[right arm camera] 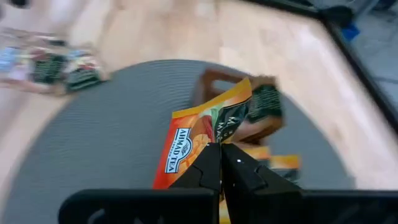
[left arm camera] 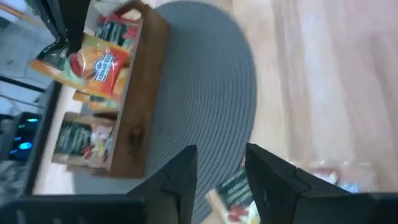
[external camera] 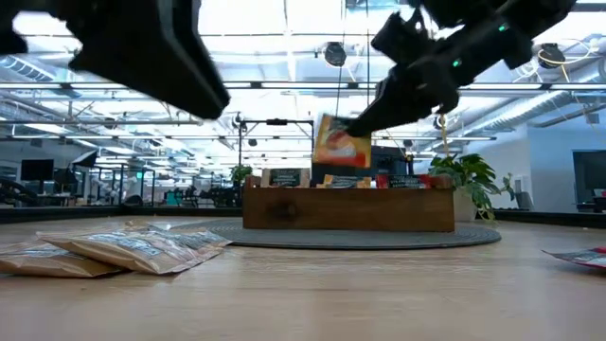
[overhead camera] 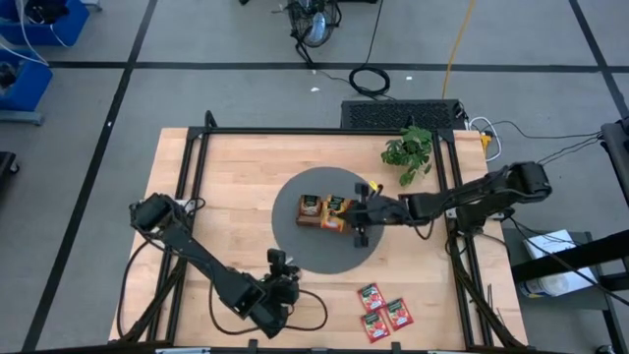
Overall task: Pick & Place Tea
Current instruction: Put the yellow tea bag into the middle compartment of the wooden organizer
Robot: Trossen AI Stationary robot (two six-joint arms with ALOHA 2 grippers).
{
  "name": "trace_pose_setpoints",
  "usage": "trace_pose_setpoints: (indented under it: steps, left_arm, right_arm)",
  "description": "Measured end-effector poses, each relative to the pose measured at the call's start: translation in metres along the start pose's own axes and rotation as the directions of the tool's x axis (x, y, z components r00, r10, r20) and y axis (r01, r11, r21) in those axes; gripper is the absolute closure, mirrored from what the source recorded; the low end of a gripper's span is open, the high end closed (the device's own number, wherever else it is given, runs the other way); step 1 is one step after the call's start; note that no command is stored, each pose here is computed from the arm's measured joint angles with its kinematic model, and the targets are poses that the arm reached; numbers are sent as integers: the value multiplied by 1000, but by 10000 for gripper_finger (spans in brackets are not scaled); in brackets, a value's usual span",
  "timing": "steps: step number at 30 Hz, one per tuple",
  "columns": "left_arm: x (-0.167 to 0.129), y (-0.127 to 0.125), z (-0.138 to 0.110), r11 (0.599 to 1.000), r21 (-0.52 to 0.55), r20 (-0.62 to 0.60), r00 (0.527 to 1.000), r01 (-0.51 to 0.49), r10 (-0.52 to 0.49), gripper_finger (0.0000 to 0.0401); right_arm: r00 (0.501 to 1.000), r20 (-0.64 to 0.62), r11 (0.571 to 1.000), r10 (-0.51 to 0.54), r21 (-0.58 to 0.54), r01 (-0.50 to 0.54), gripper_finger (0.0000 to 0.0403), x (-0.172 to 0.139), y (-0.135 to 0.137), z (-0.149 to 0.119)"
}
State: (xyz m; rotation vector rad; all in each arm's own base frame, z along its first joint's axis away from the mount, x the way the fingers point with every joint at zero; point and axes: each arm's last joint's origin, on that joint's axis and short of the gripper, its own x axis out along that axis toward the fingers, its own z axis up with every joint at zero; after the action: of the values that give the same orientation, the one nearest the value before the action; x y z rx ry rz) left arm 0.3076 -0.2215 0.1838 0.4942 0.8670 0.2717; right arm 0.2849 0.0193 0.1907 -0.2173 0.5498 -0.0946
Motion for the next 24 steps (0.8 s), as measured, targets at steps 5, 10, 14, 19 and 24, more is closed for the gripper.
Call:
trace_pose_setpoints:
  steps: [5,10,14,19,24]
  left_arm:
    - [-2,-2,-2,1000,3,3,1000,-13,13,275]
    - [-2,-2,-2,1000,-3,1,1000,-17,17,284]
    - [0,0,-2,1000,-9,-3,1000,-21,21,285]
    - [3,4,-1,999,-21,-10,1000,-28,28,282]
    - [5,5,0,999,-42,-13,999,-30,29,281]
  right_arm:
    - [999,-53,1000,5,4,-5,403,12,-16,-10]
    - [997,-81,999,-1,-54,-4,403,20,-20,-13]
    - [994,-108,994,-14,-110,2,403,22,-20,-16]
    - [987,-131,984,-94,-161,72,403,22,-22,-17]
    - [986,-137,981,-93,-181,67,403,23,-21,-18]
